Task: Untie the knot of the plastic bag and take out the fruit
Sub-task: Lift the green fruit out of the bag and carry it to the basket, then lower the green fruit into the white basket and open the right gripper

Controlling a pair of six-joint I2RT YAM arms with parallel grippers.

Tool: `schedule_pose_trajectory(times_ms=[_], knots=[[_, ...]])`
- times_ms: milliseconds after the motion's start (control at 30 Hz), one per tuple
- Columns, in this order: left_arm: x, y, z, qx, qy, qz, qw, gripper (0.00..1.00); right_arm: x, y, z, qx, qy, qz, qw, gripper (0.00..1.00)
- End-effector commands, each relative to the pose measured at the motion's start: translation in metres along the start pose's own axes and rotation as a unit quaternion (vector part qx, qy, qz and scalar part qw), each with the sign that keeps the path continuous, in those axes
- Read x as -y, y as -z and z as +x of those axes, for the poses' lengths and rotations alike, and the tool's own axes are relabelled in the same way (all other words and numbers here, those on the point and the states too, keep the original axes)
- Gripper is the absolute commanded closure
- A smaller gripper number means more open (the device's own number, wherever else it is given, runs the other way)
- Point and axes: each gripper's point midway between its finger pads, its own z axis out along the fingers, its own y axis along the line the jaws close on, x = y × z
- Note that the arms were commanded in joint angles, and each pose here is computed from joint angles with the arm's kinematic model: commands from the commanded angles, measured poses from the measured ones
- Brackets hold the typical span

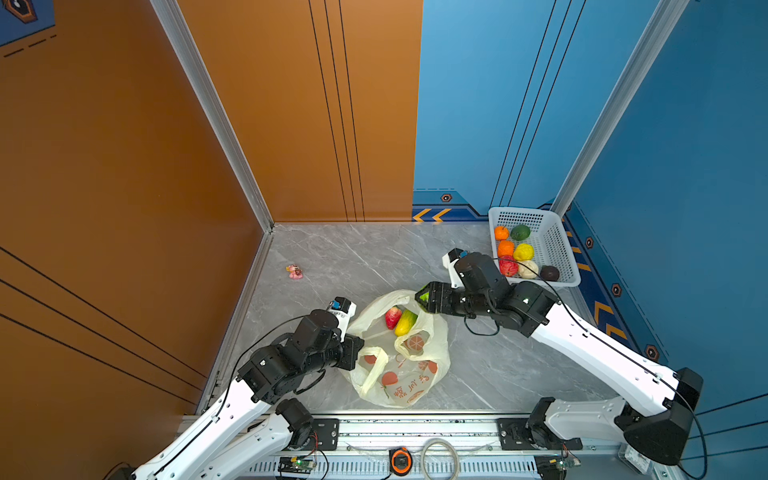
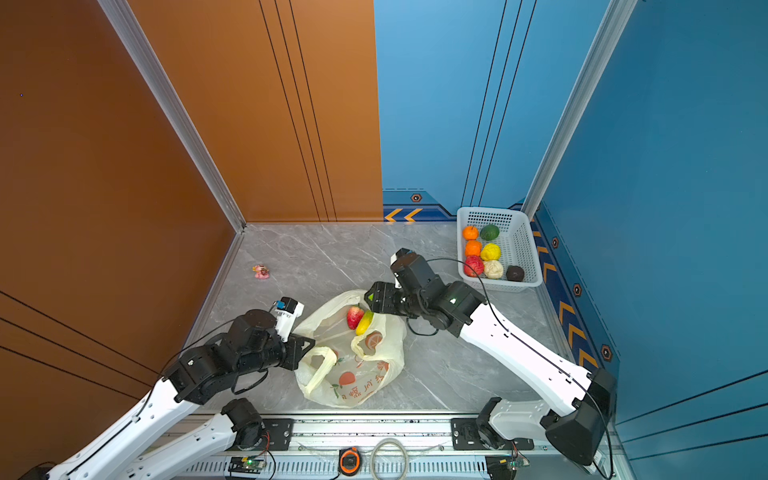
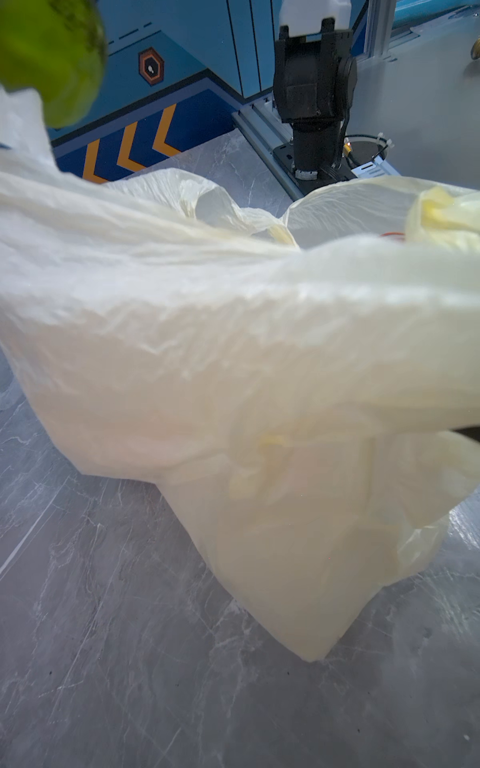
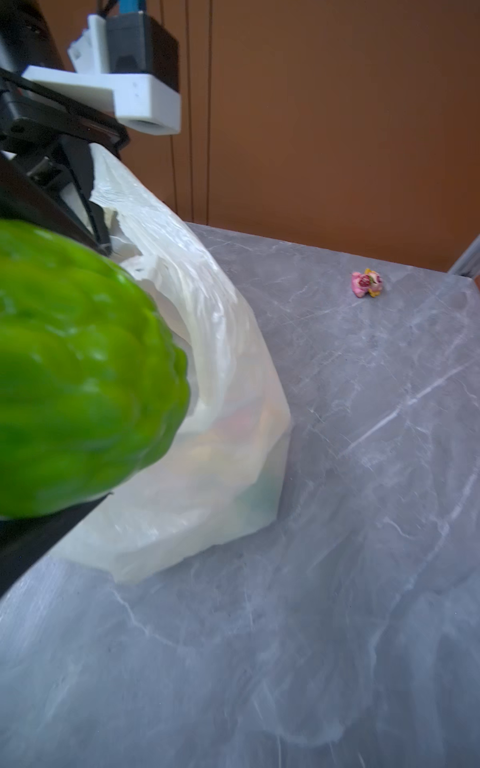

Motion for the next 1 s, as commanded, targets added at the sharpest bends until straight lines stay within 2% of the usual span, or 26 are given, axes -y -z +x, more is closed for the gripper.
schedule_pose_trajectory(times_ms=[0,233,467,733,967], knots=[[0.001,0.004,-0.011,0.022,0.002,-0.001,1.000,1.00,0.039,0.017,-0.019,-0.001,-0.010,0.035,0.999,0.35],[0.001,0.004,-0.013,0.023,0.002,-0.001,1.000,1.00,0.133,0.032,-0.086,0.064,-0.077,0.113,0.989,0.35],[0.003,0.004,-0.013,0.024,-0.002,0.003,1.000,1.00,0.229,0.041,-0.151,0.124,-0.124,0.208,0.962,0.36],[0.002,0.006,-0.010,0.027,0.002,0.008,1.000,1.00,0.327,0.038,-0.196,0.138,-0.174,0.282,0.933,0.35],[0.000,0.006,-0.008,0.030,0.010,0.007,0.999,1.00,0.408,0.026,-0.214,0.130,-0.220,0.330,0.909,0.35]])
